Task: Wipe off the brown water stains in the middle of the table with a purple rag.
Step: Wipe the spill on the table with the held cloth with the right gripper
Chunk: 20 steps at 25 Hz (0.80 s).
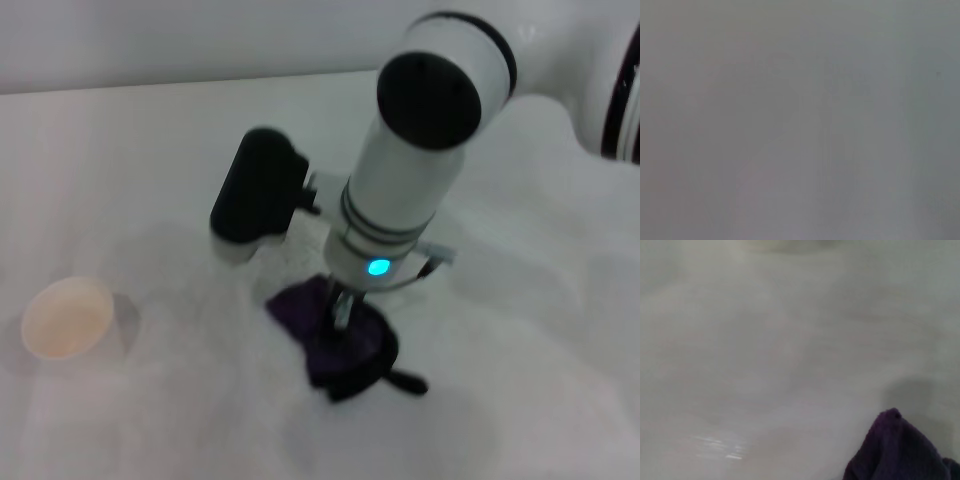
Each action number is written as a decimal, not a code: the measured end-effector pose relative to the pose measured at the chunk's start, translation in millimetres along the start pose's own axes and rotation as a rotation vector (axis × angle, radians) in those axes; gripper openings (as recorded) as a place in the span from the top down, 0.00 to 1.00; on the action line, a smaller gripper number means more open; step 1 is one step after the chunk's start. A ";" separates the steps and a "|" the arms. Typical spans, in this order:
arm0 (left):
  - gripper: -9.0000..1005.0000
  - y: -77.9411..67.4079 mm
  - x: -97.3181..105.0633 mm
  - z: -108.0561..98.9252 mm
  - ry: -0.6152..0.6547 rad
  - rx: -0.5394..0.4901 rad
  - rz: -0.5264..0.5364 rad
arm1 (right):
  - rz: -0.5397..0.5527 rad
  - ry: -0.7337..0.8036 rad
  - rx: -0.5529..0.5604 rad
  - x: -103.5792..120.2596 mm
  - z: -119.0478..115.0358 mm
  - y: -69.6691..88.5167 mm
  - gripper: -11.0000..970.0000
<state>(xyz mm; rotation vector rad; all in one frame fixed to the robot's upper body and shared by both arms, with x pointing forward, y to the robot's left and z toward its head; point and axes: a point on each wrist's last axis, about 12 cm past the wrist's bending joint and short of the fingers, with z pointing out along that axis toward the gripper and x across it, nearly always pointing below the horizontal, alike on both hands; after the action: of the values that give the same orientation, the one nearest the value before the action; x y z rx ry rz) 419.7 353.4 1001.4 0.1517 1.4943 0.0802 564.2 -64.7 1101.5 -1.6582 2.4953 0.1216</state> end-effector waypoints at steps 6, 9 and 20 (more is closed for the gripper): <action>0.11 0.4 0.9 -2.7 0.006 -0.004 -0.001 | 0.071 0.047 0.106 8.8 -10.0 -40.4 0.91; 0.11 -0.6 0.5 -1.1 0.003 -0.001 -0.002 | 0.089 0.058 0.107 13.7 -10.1 -46.9 0.91; 0.11 -1.4 0.5 -0.7 0.002 0.001 -0.004 | -0.094 -0.016 -0.125 -10.4 -10.3 26.1 0.91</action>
<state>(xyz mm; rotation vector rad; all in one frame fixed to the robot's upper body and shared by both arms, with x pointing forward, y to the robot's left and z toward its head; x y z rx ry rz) 418.9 352.0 1000.7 0.1490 1.4965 0.0765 543.3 -46.6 1113.0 -1.8105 2.4388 0.2844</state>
